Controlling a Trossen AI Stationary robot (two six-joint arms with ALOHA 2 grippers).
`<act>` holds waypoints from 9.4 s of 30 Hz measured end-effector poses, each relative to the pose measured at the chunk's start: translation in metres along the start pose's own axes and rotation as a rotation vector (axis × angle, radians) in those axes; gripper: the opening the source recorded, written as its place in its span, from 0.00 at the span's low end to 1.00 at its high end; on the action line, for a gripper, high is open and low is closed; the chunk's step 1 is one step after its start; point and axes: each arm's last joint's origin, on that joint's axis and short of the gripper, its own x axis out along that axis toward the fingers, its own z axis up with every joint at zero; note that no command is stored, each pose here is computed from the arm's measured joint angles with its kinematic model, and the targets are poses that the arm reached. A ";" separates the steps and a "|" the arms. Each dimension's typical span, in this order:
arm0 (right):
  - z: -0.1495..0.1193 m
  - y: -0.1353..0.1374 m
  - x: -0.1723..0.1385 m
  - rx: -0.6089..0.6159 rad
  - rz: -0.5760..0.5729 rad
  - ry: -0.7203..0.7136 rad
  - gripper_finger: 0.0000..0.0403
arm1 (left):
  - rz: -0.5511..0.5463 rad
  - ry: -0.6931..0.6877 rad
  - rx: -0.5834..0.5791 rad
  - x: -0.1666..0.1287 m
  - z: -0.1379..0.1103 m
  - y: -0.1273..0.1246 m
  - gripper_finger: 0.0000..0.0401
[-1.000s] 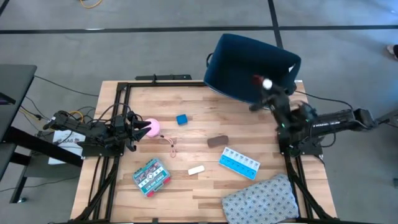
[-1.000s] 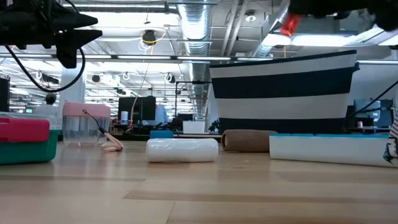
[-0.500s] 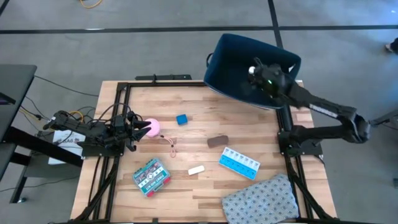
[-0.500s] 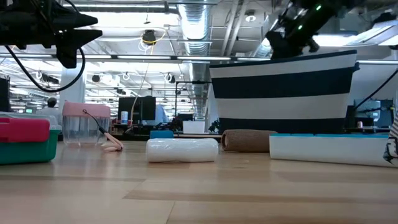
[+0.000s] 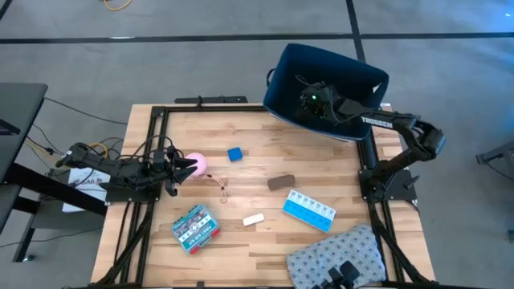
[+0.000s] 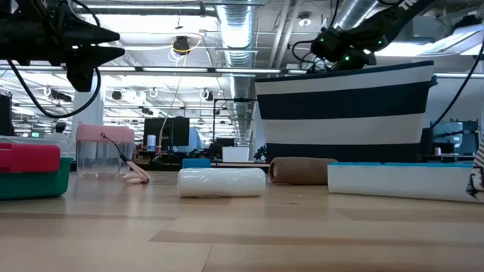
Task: Pick & place medical supplies in basket/bin
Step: Put the orange pill bottle into the blue bin, then put the brown bandage into the blue bin, then put the blue bandage into the blue bin
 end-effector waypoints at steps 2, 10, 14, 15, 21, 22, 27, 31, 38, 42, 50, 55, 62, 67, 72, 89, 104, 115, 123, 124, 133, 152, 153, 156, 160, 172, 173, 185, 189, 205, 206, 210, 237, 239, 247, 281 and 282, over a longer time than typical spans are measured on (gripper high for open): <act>0.004 0.001 0.003 -0.016 0.004 0.014 0.43 | 0.003 0.009 -0.007 0.000 -0.001 0.000 0.32; 0.031 -0.002 -0.005 -0.026 0.003 0.033 0.58 | 0.003 0.010 -0.004 0.000 -0.001 0.000 0.32; 0.051 -0.003 -0.031 -0.042 0.019 -0.022 0.57 | 0.002 0.010 -0.004 0.000 -0.001 0.000 0.32; 0.057 -0.003 -0.041 -0.064 0.026 -0.046 0.57 | 0.000 0.011 -0.004 0.000 -0.001 0.000 0.32; 0.086 0.003 -0.123 -0.173 0.100 -0.292 0.56 | -0.001 0.028 0.022 0.000 -0.003 0.001 0.32; 0.089 0.005 -0.139 -0.193 0.118 -0.342 0.56 | 0.000 0.033 0.025 0.000 -0.003 0.001 0.32; 0.079 0.015 -0.206 -0.287 0.312 -0.483 0.56 | 0.006 0.054 0.036 0.000 -0.006 0.002 0.32; 0.060 0.031 -0.230 -0.404 0.535 -0.456 0.56 | 0.012 0.071 0.045 0.000 -0.007 0.002 0.32; 0.029 0.086 -0.227 -0.560 0.817 -0.181 0.54 | -0.001 0.060 0.059 0.000 -0.006 0.001 0.32; 0.017 0.133 -0.216 -0.639 0.904 -0.086 0.51 | 0.000 0.067 0.089 0.000 -0.007 0.002 0.32; -0.025 0.211 -0.168 -0.760 0.894 0.201 0.51 | -0.028 0.073 0.181 0.000 -0.007 0.001 0.32; -0.047 0.238 -0.126 -0.798 0.790 0.334 0.50 | -0.029 0.073 0.190 0.000 -0.007 0.001 0.32; -0.064 0.245 -0.075 -0.816 0.590 0.438 0.50 | -0.029 0.074 0.191 0.000 -0.007 0.001 0.32; -0.074 0.249 -0.050 -0.811 0.567 0.506 0.49 | -0.026 0.083 0.196 0.000 -0.008 0.001 0.32; -0.079 0.249 -0.039 -0.773 0.604 0.594 0.45 | -0.024 0.088 0.187 0.000 -0.009 0.002 0.32; 0.027 0.216 -0.152 -0.819 0.640 0.373 0.25 | -0.015 0.100 0.126 -0.001 -0.010 0.002 0.32; 0.112 0.027 -0.259 -0.442 0.343 -0.102 0.24 | -0.008 0.096 0.101 0.000 -0.009 0.002 0.32; 0.119 -0.036 -0.238 -0.260 0.160 -0.047 0.24 | -0.008 0.096 0.101 0.000 -0.009 0.002 0.32; 0.127 -0.044 -0.170 -0.181 0.057 0.177 0.24 | -0.008 0.096 0.101 0.000 -0.009 0.002 0.32; 0.127 -0.043 -0.160 -0.184 0.051 0.210 0.24 | -0.009 0.096 0.101 0.000 -0.009 0.002 0.32; 0.122 -0.018 -0.059 -0.226 0.034 0.473 0.24 | -0.009 0.096 0.101 0.000 -0.009 0.002 0.32; 0.093 0.011 0.023 -0.332 0.045 0.739 0.32 | 0.000 0.124 0.092 -0.001 -0.012 0.003 0.32; 0.093 0.011 0.021 -0.331 0.044 0.738 0.34 | 0.003 0.133 0.090 -0.001 -0.013 0.004 0.32; 0.096 0.009 0.014 -0.327 0.044 0.726 0.41 | 0.007 0.142 0.072 -0.001 -0.014 0.004 0.32; 0.096 0.008 0.011 -0.343 0.048 0.728 0.50 | 0.007 0.140 0.064 -0.001 -0.014 0.004 0.32; 0.137 -0.001 -0.077 -0.382 0.056 0.506 0.51 | 0.164 0.016 0.038 -0.001 -0.005 0.006 0.32; 0.141 -0.003 -0.090 -0.367 0.056 0.465 0.50 | 0.169 0.004 0.039 -0.001 -0.004 0.006 0.32; 0.134 -0.021 -0.266 -0.294 0.210 -0.012 0.46 | 0.061 -0.249 0.122 -0.004 0.059 -0.013 0.32; 0.116 -0.028 -0.309 -0.280 0.301 -0.099 0.45 | 0.032 -0.304 0.071 -0.003 0.099 -0.026 0.32; 0.068 -0.048 -0.364 -0.224 0.540 -0.187 0.41 | 0.134 0.113 0.228 0.095 0.106 -0.090 0.32; 0.066 -0.047 -0.363 -0.223 0.544 -0.176 0.41 | 0.128 0.157 0.223 0.103 0.101 -0.094 0.32; 0.055 -0.040 -0.356 -0.262 0.546 -0.132 0.41 | 0.164 0.306 0.219 0.134 0.077 -0.107 0.32; 0.040 -0.019 -0.333 -0.276 0.502 -0.003 0.41 | 0.364 1.239 0.382 0.256 0.032 -0.008 0.43; 0.040 -0.019 -0.333 -0.276 0.502 -0.003 0.41 | 0.402 1.236 0.407 0.256 0.034 -0.004 0.45; 0.040 -0.019 -0.333 -0.242 0.502 0.006 0.41 | 0.511 1.267 0.398 0.250 0.034 0.017 0.47; 0.040 -0.019 -0.332 -0.243 0.502 0.007 0.41 | 0.480 1.163 0.317 0.218 -0.024 0.101 0.46; 0.040 -0.019 -0.332 -0.243 0.502 0.007 0.41 | 0.484 1.161 0.313 0.218 -0.023 0.103 0.46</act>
